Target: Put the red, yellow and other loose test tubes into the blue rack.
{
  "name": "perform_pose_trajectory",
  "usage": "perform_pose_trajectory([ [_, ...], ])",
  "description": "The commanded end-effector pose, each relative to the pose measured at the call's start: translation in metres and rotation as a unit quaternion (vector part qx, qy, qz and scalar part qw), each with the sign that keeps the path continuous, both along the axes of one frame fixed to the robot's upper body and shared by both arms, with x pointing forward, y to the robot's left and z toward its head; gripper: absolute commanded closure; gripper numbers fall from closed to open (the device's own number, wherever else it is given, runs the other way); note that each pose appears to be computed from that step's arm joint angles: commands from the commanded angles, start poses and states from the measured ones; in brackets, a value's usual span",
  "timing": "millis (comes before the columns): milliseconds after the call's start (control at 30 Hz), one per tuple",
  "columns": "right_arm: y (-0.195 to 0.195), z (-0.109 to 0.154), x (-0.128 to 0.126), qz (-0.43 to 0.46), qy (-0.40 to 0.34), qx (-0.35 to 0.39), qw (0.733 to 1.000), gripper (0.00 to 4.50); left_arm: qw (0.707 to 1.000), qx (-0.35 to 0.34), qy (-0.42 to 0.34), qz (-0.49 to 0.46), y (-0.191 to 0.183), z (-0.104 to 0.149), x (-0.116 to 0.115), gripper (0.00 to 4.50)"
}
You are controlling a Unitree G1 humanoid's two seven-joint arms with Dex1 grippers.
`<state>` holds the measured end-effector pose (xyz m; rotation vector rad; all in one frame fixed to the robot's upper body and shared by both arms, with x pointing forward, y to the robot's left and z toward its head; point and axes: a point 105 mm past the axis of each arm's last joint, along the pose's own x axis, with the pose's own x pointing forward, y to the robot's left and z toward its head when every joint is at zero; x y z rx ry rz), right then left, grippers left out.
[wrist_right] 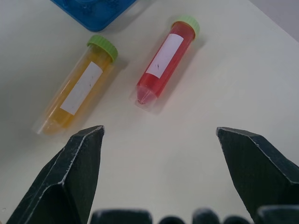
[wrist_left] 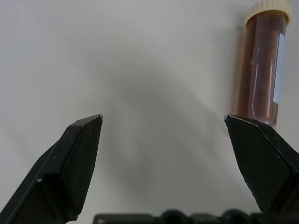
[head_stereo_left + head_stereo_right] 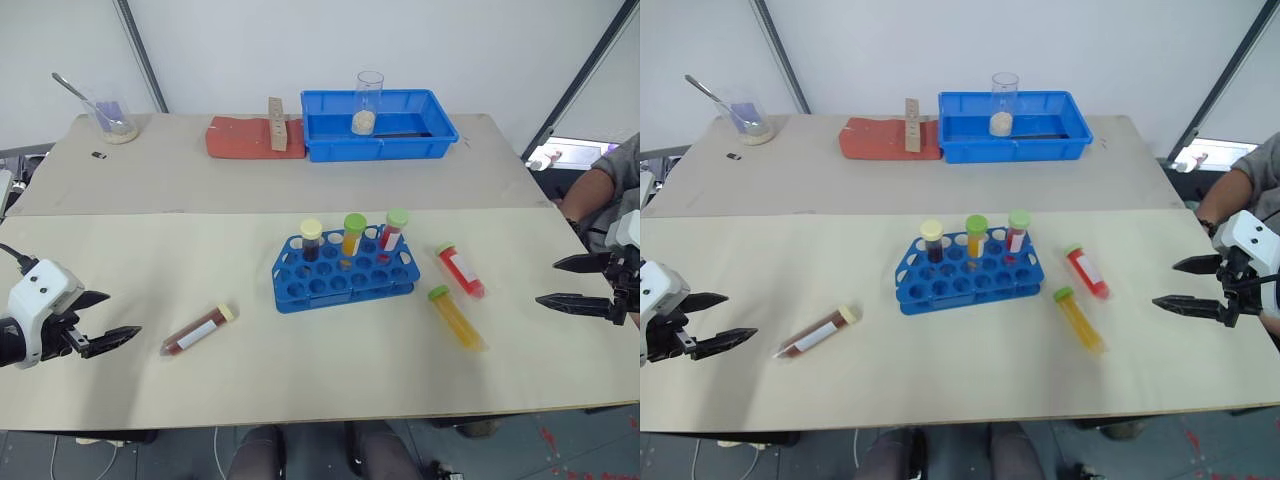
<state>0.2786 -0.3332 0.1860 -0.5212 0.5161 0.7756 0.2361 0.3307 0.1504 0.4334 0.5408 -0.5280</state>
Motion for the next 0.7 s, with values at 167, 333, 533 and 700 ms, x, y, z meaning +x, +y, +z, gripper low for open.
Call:
perform_pose_trajectory([
  [167, -0.006, 0.007, 0.000, 0.001, -0.019, 0.000, 1.000, 0.22, 1.000, 0.004, -0.005, -0.010, -0.004, 0.012, 0.004, 0.00],
  [333, -0.006, 0.008, 0.003, 0.002, -0.030, 0.002, 1.000, 0.22, 1.000, 0.005, -0.024, -0.014, -0.005, 0.012, 0.007, 0.00],
  [533, -0.001, 0.012, 0.009, 0.006, -0.044, 0.007, 0.999, 0.22, 0.997, -0.022, -0.063, -0.025, -0.010, 0.021, 0.010, 0.00],
  [700, 0.014, 0.024, 0.014, 0.018, -0.053, 0.032, 0.998, 0.22, 0.990, -0.089, -0.082, -0.075, -0.050, 0.033, 0.016, 0.00],
])
